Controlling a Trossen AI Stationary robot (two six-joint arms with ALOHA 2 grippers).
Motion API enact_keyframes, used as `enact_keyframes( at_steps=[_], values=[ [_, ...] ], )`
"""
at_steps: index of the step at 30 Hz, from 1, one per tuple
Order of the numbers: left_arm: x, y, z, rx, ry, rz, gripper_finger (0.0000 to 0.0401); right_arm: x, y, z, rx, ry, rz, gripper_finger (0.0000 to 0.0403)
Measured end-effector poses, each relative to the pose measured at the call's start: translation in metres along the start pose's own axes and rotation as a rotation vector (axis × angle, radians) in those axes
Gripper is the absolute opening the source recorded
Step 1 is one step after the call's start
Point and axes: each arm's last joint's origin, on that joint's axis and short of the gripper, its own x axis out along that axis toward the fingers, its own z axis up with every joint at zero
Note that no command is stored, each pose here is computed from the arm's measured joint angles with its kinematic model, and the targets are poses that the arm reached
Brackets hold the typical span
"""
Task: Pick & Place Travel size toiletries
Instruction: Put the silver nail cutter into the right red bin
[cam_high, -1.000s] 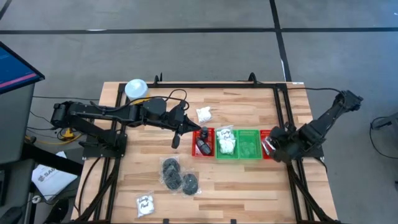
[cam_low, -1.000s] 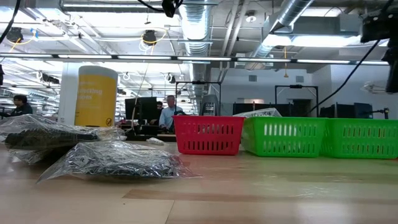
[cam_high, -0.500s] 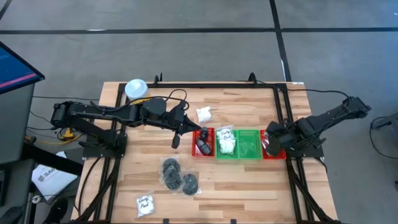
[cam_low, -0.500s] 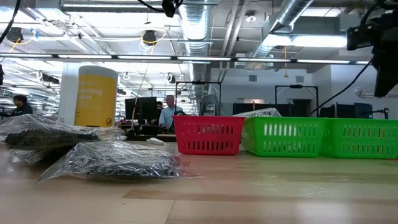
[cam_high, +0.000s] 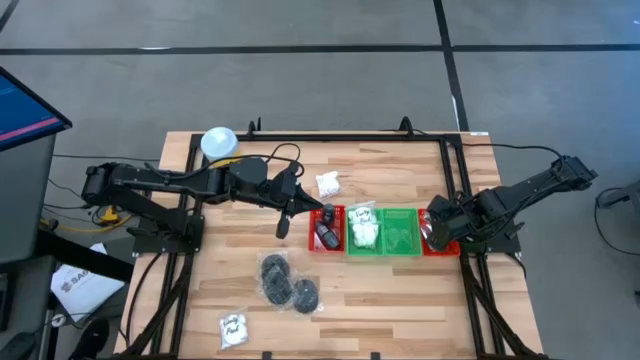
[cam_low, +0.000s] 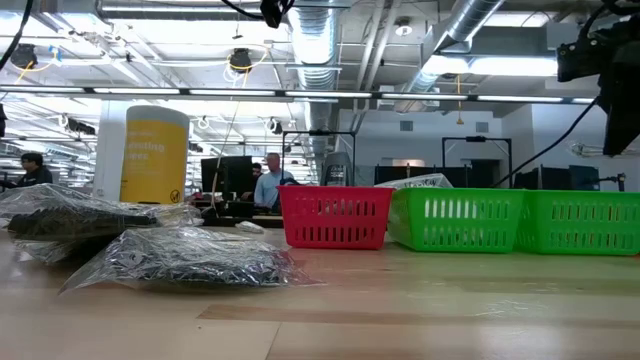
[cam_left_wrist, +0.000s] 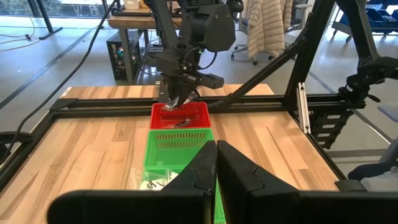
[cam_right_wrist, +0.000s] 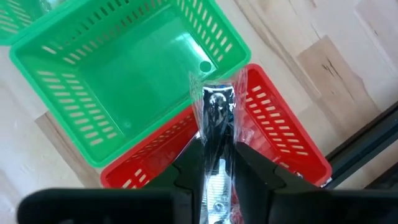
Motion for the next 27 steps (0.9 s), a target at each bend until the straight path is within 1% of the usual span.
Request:
enact_keyframes(
  at_steps=[10, 21, 27],
  values=[
    [0.0000, 0.0001, 0.0000, 0.000, 0.000, 0.000, 0.0004, 0.0000, 0.0001, 0.0000, 0.024, 0.000, 0.001, 0.0074],
    [0.0000, 0.0001, 0.0000, 0.000, 0.000, 0.000, 0.0004, 0.0000, 0.0013, 0.0008, 0.025, -0.008, 0.013, 0.0110],
    [0.0000, 0.0000, 0.0000, 0.000, 0.000, 0.000, 0.0004, 0.0000, 0.0019, 0.0011, -0.017, -0.010, 0.019, 0.0111]
  ],
)
